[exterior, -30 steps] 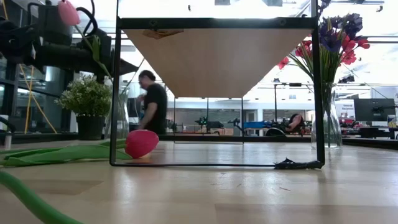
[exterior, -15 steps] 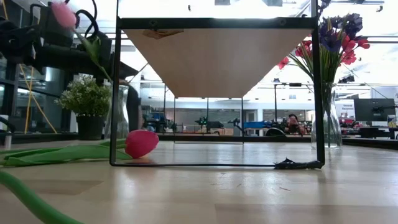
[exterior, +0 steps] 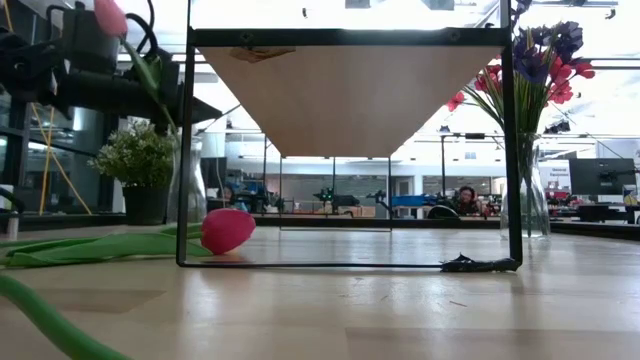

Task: Pick and place flowers into a vace then onto a shelf
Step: Put the dark red tulip into the left transparent vase

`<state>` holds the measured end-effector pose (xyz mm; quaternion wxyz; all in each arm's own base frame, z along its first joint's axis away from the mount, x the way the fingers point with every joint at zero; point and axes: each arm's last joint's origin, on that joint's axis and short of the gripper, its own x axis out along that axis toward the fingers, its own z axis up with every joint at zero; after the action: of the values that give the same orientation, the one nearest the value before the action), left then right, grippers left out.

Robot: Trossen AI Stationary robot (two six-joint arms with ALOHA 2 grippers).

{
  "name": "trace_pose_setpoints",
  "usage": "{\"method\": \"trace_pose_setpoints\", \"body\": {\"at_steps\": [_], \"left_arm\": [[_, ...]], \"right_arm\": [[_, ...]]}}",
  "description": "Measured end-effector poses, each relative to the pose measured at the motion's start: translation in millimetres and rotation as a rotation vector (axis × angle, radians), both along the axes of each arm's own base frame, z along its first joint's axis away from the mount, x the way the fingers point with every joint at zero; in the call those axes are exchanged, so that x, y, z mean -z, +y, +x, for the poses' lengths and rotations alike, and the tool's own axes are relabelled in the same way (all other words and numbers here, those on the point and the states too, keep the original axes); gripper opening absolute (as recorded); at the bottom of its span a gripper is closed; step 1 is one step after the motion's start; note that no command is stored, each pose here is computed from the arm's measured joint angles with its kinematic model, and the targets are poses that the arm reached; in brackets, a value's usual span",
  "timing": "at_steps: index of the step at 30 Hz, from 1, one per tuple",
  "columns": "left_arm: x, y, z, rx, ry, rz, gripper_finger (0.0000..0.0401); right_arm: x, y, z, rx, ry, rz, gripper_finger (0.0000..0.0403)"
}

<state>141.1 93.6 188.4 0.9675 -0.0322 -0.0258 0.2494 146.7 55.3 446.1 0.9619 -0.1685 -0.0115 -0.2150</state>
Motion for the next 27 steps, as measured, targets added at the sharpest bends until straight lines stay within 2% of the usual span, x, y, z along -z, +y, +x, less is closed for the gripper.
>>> {"method": "trace_pose_setpoints", "body": {"at_steps": [4,20,27], "left_arm": [[-3.0,-0.1,-0.1,0.000,-0.023,0.022,0.0021],[-24.9,-0.5,-4.8,-0.081,-0.196,0.174,0.0021],[-46.3,-4.1,-11.3,-0.110,-0.308,0.245,0.0021]], "right_arm": [[0.0,-0.9,-0.5,0.027,0.002,0.004,0.0181],[-3.6,-2.0,-2.4,0.041,-0.012,-0.021,0.0181],[-6.7,-4.7,-6.8,0.051,-0.035,-0.006,0.0181]]}}
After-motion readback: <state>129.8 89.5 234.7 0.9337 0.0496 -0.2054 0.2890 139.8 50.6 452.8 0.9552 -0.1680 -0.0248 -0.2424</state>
